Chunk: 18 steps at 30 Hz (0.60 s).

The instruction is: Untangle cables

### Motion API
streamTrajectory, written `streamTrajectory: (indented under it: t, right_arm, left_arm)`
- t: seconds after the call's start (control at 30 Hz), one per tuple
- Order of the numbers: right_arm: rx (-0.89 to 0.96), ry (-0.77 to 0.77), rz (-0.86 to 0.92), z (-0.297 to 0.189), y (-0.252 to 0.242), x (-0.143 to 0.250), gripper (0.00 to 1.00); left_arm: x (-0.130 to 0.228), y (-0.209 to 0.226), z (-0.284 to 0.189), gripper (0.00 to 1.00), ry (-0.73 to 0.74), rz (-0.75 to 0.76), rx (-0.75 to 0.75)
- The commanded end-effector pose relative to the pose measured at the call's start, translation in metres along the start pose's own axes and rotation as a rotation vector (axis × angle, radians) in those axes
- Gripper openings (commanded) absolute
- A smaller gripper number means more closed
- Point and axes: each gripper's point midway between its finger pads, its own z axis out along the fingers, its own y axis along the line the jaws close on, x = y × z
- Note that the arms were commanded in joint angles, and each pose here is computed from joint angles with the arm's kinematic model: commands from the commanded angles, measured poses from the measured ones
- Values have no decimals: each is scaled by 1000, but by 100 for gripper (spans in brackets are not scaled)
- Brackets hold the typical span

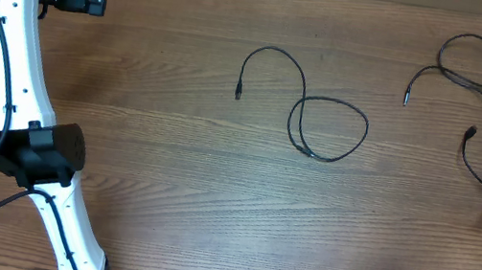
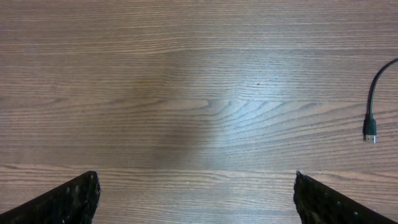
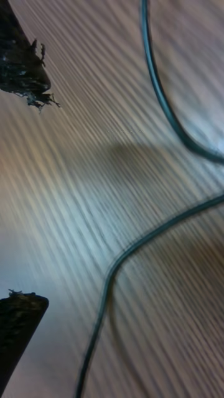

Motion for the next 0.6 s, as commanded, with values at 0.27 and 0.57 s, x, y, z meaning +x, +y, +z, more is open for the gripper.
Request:
streamTrajectory:
  t: [0.27,0.57]
  right_arm:
    - [49,-40,-7,57,-9,6,100]
    - [68,-107,-31,88,-11,3,100]
  left_arm:
    - [0,-4,7,100,10,-2,12]
    - [0,-4,7,99,10,-2,12]
